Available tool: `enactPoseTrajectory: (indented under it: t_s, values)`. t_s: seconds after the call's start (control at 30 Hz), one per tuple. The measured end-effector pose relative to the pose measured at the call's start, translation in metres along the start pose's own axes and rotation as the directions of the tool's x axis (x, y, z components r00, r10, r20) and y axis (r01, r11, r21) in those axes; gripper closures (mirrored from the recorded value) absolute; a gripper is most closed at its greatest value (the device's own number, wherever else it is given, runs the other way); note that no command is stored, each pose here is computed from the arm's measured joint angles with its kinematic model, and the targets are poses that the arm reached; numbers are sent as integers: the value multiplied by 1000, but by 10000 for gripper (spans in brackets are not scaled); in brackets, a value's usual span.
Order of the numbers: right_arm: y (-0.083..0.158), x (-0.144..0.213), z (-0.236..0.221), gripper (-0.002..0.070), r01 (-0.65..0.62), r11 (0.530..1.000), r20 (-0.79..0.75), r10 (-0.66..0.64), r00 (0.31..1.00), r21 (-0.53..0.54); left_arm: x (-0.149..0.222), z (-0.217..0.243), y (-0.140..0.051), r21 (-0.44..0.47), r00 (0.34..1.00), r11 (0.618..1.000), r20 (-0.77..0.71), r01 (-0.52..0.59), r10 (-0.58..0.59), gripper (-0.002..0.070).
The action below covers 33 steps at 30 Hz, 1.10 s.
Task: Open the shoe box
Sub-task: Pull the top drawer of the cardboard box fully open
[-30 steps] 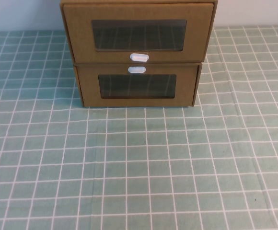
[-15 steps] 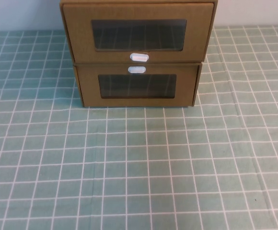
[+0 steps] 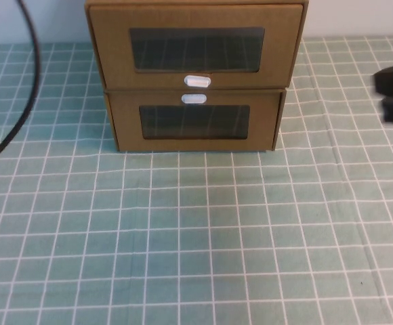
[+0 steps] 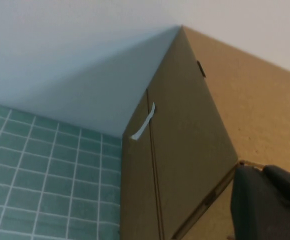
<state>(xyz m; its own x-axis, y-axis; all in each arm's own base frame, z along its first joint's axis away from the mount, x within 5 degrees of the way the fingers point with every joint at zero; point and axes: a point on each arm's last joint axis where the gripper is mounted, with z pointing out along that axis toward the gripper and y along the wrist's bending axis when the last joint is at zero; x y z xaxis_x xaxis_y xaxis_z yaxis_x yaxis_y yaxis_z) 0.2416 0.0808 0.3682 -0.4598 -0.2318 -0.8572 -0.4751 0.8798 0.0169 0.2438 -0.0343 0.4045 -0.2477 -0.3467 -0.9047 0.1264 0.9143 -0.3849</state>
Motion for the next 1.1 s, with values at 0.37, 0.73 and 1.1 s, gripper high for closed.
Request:
enactPoseTrajectory:
  t_s: [0.37, 0.73, 1.1]
  values:
    - [59, 19, 58, 689, 409, 887, -137, -442, 887, -216, -31, 105, -43, 427, 923, 891, -260, -154, 284, 680]
    - [81, -5, 88, 689, 662, 749, -352, -625, 696, -20, 2, 200, -83, 708, 859, 698, -286, -109, 425, 680]
    - [126, -26, 127, 689, 774, 535, -206, -761, 616, 338, 23, 215, -88, 632, 801, 774, -440, -45, 405, 680]
